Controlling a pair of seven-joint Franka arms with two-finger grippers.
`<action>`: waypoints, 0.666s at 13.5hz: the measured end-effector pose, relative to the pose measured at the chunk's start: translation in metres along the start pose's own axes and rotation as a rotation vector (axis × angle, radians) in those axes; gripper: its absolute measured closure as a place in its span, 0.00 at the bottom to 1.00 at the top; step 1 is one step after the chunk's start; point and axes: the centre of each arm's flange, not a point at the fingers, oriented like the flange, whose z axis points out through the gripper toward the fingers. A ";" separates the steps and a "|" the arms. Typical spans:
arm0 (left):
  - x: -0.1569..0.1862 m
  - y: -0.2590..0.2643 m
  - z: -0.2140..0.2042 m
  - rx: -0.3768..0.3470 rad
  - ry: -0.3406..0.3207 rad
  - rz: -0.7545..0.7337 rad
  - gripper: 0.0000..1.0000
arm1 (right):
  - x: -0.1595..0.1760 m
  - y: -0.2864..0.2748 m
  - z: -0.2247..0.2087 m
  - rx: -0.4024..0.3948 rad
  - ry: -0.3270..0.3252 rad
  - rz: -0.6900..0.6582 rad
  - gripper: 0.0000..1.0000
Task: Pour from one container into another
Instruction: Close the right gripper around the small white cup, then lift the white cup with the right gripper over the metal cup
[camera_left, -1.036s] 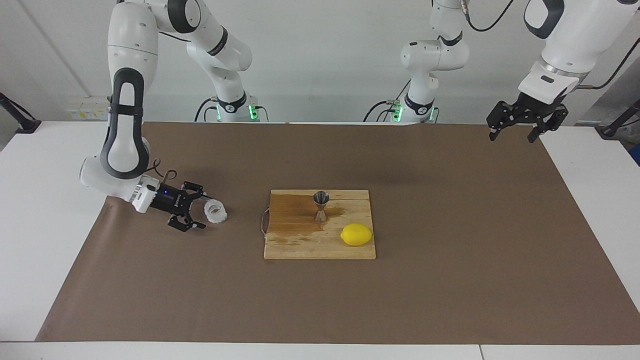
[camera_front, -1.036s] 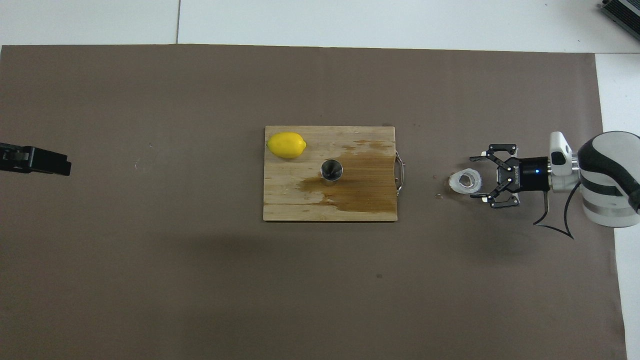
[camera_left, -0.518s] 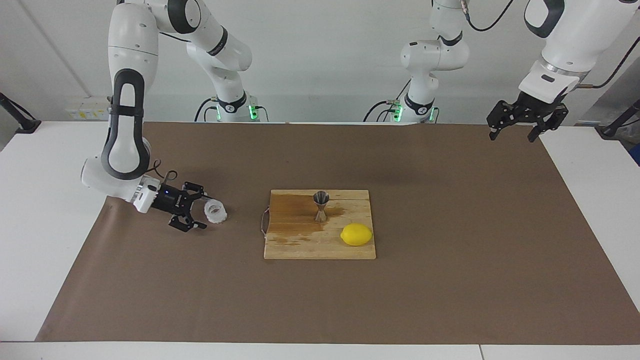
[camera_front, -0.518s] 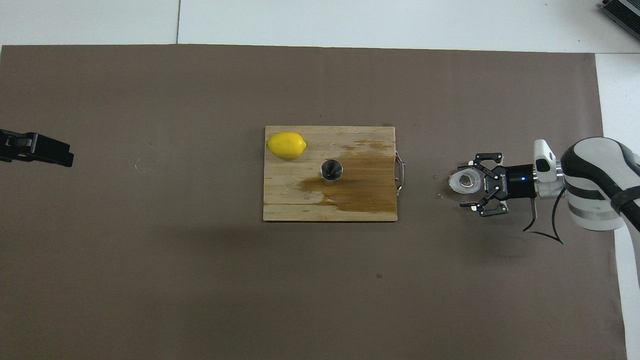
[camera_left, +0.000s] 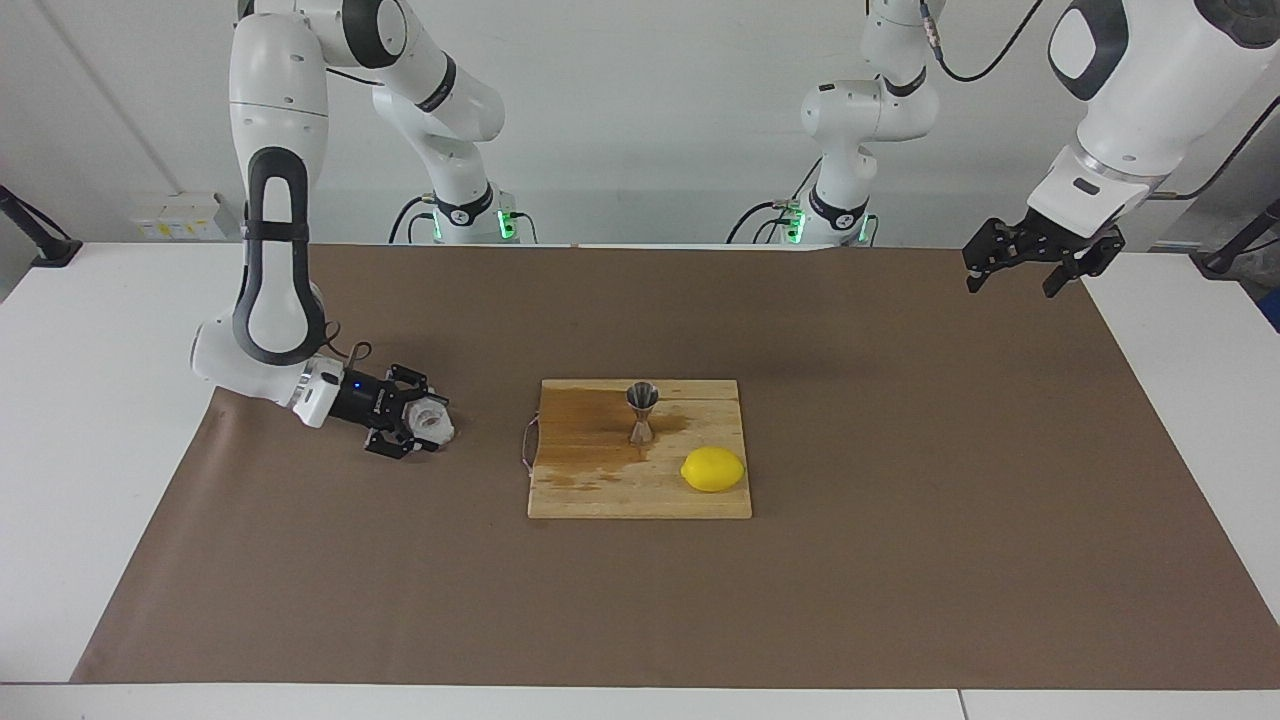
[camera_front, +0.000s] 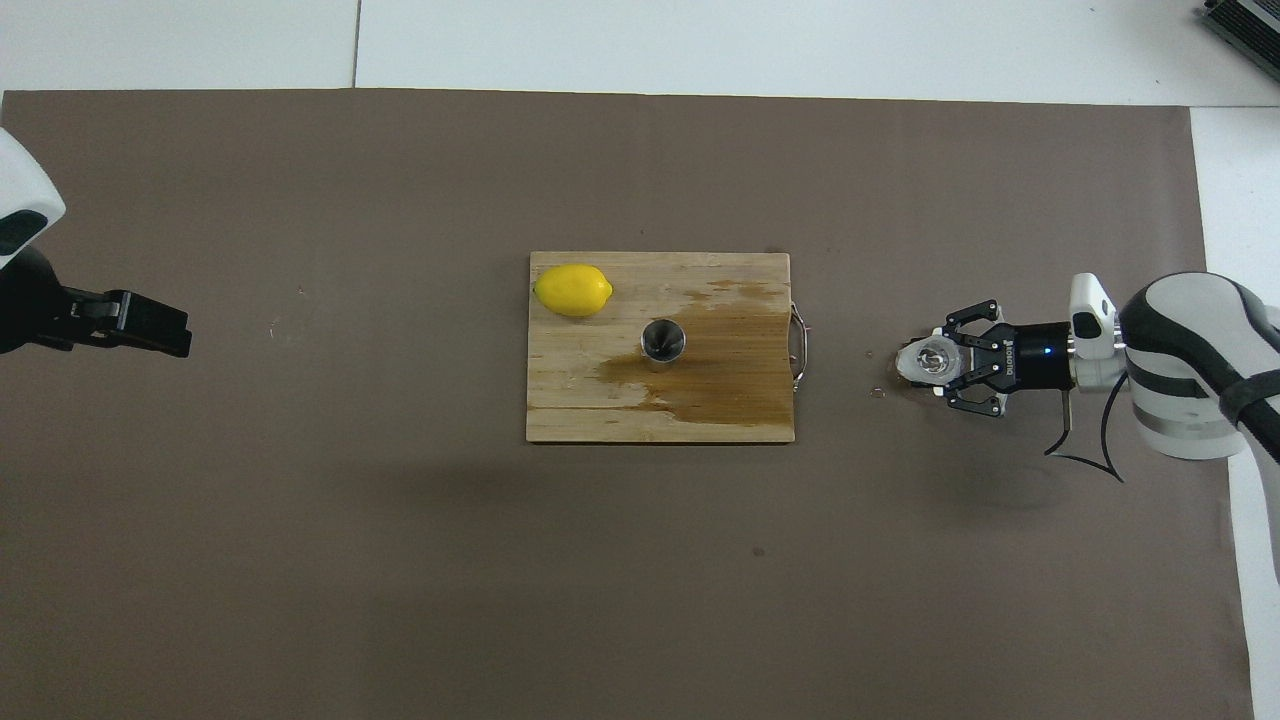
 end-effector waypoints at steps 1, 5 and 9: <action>-0.002 0.000 0.001 0.000 -0.001 -0.001 0.00 | 0.002 0.001 0.001 -0.011 0.013 0.007 0.49; -0.003 0.000 0.001 0.000 0.007 -0.003 0.00 | 0.031 0.011 0.011 -0.015 0.018 0.052 0.49; -0.003 -0.001 0.001 0.000 0.006 -0.008 0.00 | 0.142 0.030 0.039 -0.103 -0.087 0.074 0.49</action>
